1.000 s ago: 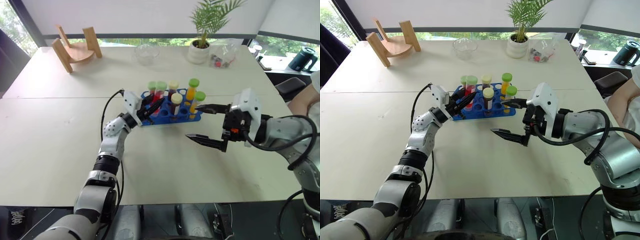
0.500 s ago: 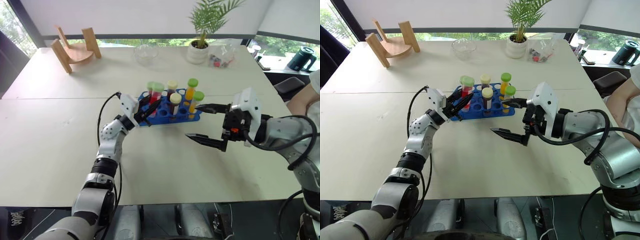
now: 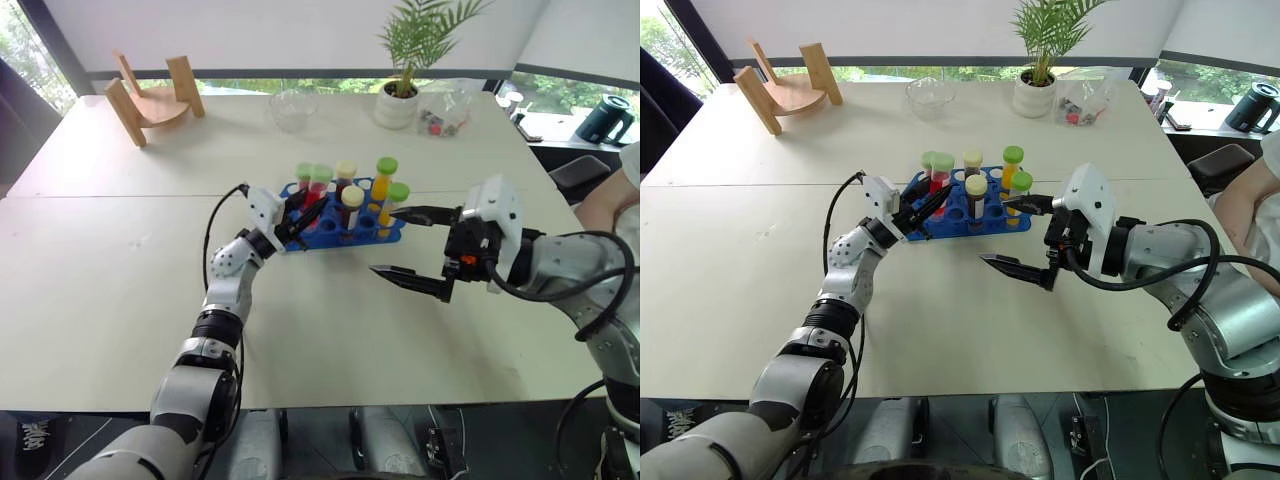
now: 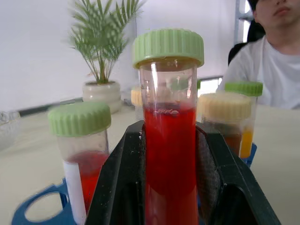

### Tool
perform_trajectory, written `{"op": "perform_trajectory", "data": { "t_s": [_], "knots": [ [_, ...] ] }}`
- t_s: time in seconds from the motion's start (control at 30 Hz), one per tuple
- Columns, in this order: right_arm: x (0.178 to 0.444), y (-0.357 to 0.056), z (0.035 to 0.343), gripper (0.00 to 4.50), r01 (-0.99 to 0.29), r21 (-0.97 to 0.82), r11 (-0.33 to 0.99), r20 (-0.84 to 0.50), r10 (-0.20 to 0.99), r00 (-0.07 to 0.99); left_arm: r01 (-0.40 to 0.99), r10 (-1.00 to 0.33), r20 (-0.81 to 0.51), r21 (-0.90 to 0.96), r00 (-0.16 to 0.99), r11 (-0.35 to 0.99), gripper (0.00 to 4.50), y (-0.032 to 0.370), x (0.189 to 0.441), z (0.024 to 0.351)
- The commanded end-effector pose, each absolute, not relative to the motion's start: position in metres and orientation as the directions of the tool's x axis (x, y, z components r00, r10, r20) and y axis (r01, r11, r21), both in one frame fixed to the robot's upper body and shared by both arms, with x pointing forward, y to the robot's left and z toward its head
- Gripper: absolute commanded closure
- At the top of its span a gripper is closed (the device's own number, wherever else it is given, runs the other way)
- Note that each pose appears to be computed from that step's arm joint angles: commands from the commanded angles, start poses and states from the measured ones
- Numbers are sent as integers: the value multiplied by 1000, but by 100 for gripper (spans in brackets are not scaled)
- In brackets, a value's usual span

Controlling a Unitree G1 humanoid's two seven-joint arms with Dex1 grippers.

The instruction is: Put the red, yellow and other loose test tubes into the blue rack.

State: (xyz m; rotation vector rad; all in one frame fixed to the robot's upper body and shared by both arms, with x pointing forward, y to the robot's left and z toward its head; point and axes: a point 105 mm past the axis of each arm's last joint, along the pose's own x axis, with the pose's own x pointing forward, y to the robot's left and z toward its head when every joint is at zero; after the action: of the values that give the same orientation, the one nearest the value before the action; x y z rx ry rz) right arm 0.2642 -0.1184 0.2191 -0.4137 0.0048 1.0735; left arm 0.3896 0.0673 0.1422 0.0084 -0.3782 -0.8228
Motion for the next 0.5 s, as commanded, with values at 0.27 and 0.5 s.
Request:
{"op": "perform_trajectory", "data": {
  "t_s": [0.27,0.5],
  "knots": [
    [257,-113,228,0,-848,-356,392,-178,862,474,745,-754,245,150,609,650,258,66,389,124],
    [257,-114,227,0,-849,-349,397,-181,860,476,764,-793,224,217,567,607,5,91,371,131]
  ]
}}
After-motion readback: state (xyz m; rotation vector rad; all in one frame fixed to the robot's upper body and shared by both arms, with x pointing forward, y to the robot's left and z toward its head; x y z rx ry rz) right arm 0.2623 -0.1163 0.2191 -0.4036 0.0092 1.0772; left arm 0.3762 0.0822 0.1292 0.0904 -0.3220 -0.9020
